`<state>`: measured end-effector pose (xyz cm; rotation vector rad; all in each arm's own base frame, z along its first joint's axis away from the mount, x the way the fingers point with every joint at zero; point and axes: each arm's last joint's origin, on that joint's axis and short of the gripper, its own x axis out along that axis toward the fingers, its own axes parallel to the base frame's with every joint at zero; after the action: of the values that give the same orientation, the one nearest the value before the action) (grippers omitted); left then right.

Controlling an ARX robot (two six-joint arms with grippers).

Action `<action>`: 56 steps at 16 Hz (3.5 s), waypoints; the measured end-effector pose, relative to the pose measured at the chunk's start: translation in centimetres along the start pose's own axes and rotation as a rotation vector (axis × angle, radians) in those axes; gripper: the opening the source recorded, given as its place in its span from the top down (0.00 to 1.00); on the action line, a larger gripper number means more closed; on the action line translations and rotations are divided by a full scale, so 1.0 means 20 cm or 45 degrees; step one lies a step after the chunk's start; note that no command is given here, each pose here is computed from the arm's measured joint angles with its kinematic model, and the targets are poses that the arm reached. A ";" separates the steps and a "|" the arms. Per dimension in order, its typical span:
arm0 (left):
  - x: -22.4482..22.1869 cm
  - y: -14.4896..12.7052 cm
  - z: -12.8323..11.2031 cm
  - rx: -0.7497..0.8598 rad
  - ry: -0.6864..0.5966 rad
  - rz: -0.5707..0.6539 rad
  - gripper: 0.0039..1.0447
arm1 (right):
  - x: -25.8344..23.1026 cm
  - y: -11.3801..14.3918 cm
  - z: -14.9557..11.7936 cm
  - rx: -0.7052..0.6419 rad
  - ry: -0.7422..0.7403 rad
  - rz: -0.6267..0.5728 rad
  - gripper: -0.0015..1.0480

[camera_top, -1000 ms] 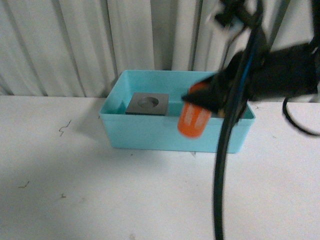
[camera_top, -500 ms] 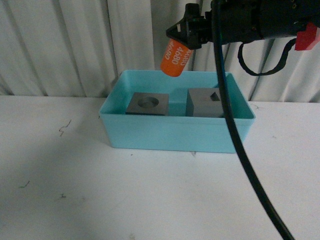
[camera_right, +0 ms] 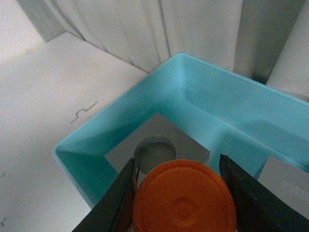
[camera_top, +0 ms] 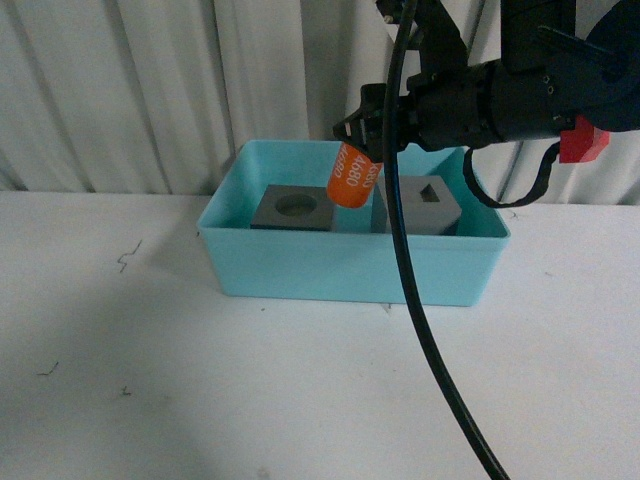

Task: Place gray and orange parts in blue box

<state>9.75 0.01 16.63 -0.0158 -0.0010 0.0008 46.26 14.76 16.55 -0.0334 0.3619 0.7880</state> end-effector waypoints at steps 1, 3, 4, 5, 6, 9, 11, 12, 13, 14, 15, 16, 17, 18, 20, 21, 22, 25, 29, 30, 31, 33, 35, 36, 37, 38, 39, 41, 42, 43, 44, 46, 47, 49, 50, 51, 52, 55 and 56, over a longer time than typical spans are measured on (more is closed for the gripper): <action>0.00 0.00 0.00 0.000 0.000 0.000 0.06 | 0.01 0.00 -0.02 -0.005 0.015 -0.008 0.55; 0.00 0.00 0.00 0.000 0.000 0.000 0.06 | 0.03 -0.02 -0.08 0.003 0.059 -0.019 0.55; 0.00 0.00 0.00 0.000 0.000 0.000 0.06 | 0.04 -0.03 -0.11 0.013 0.076 -0.025 0.55; 0.00 0.00 0.00 0.000 0.000 0.000 0.06 | 0.04 -0.04 -0.12 0.011 0.085 -0.044 0.55; 0.00 0.00 0.00 0.000 0.000 0.000 0.06 | 0.04 -0.05 -0.14 0.015 0.096 -0.053 0.55; 0.00 0.00 0.00 0.000 0.000 0.000 0.06 | 0.13 -0.09 -0.28 0.035 0.189 -0.076 0.55; 0.00 0.00 0.00 0.000 0.000 0.000 0.06 | 0.15 -0.08 -0.26 -0.010 0.178 -0.070 0.27; 0.00 0.00 0.00 0.000 0.000 0.000 0.06 | 0.15 -0.08 -0.26 -0.010 0.176 -0.070 0.20; 0.00 0.00 0.00 0.000 0.000 0.000 0.06 | 0.15 -0.08 -0.26 -0.014 0.168 -0.072 0.13; 0.00 0.00 0.00 0.000 0.000 0.000 0.06 | 0.15 -0.09 -0.25 -0.020 0.155 -0.074 0.06; 0.00 0.00 0.00 0.000 0.000 0.000 0.06 | 0.14 -0.08 -0.24 -0.024 0.143 -0.076 0.04; 0.00 0.00 0.00 0.000 0.000 0.000 0.06 | 0.14 -0.08 -0.24 -0.024 0.135 -0.075 0.05; 0.00 0.00 0.00 0.000 0.000 0.000 0.06 | 0.12 -0.08 -0.24 -0.027 0.124 -0.071 0.06; 0.00 0.00 0.00 0.000 0.000 0.000 0.06 | 0.11 -0.07 -0.24 -0.026 0.119 -0.071 0.07; 0.00 0.00 0.00 0.000 0.000 0.000 0.06 | 0.09 -0.07 -0.23 -0.027 0.111 -0.071 0.07; 0.00 0.00 0.00 0.000 0.000 0.000 0.06 | 0.06 -0.06 -0.21 -0.025 0.097 -0.067 0.07; 0.00 0.00 0.00 0.000 0.000 0.000 0.06 | -0.03 -0.07 -0.16 -0.031 0.045 -0.081 0.06; 0.00 0.00 0.00 0.000 0.000 0.000 0.06 | -0.79 -0.15 0.03 0.036 -0.134 -0.397 0.06; 0.00 0.00 0.00 0.000 0.000 0.000 0.06 | -1.37 0.14 -0.35 0.327 0.063 -0.786 0.06; 0.00 0.00 0.00 0.000 0.000 0.000 0.06 | -1.41 0.28 -0.42 0.367 0.105 -0.799 0.06; 0.00 0.00 0.00 0.000 0.000 0.000 0.06 | -1.41 0.40 -0.48 0.390 0.150 -0.800 0.06; 0.00 0.00 0.00 0.000 0.000 0.000 0.06 | -1.42 0.43 -0.50 0.399 0.128 -0.811 0.06; 0.00 0.00 0.00 0.000 0.000 0.000 0.06 | -1.39 0.42 -0.51 0.282 -0.053 -0.903 0.13; 0.00 0.00 0.00 0.000 -0.003 -0.002 0.06 | -1.40 0.45 -0.57 0.190 -0.192 -0.964 0.25; 0.00 0.00 0.00 0.000 0.001 0.000 0.06 | -1.43 0.49 -0.61 0.131 -0.300 -0.980 0.37; 0.00 0.00 0.00 0.000 0.000 0.002 0.06 | -1.46 0.50 -0.56 0.061 -0.457 -1.000 0.48; 0.00 0.00 0.00 0.000 0.000 -0.001 0.06 | -1.48 0.52 -0.55 0.036 -0.502 -1.003 0.60; 0.00 0.00 0.00 0.000 0.000 0.000 0.06 | -1.48 0.53 -0.58 0.054 -0.457 -1.001 0.69; 0.00 0.00 0.00 0.000 0.000 0.000 0.06 | -1.49 0.54 -0.62 0.071 -0.414 -1.000 0.77; 0.00 0.00 0.00 0.000 0.000 0.000 0.06 | -1.51 0.56 -0.62 0.065 -0.430 -1.000 0.91; 0.00 0.00 0.00 0.000 0.000 0.000 0.06 | -1.53 0.58 -0.61 0.048 -0.460 -1.002 0.98; 0.00 0.00 0.00 0.000 0.000 0.000 0.06 | -1.54 0.60 -0.61 0.049 -0.456 -1.002 0.98; 0.00 0.00 0.00 0.000 0.000 0.000 0.06 | -1.55 0.60 -0.62 0.052 -0.449 -1.002 0.98; 0.00 0.00 0.00 0.000 0.000 0.000 0.06 | -1.55 0.61 -0.62 0.051 -0.451 -1.002 0.98; 0.00 0.00 0.00 0.000 0.000 0.000 0.06 | -1.56 0.61 -0.62 0.049 -0.455 -1.002 0.98; 0.00 0.00 0.00 0.000 0.000 0.000 0.06 | -1.57 0.62 -0.61 0.046 -0.461 -1.003 0.98; 0.00 0.00 0.00 0.000 0.000 0.000 0.06 | -1.58 0.63 -0.61 0.045 -0.465 -1.003 0.98; 0.00 0.00 0.00 0.000 0.000 0.000 0.06 | -1.61 0.66 -0.62 0.041 -0.473 -1.003 0.98; 0.00 0.00 0.00 0.000 0.000 0.000 0.06 | -1.61 0.67 -0.62 0.041 -0.475 -1.003 0.98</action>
<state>9.75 0.00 16.62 -0.0158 -0.0006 0.0004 12.30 0.00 17.01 0.0029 -0.0105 0.0000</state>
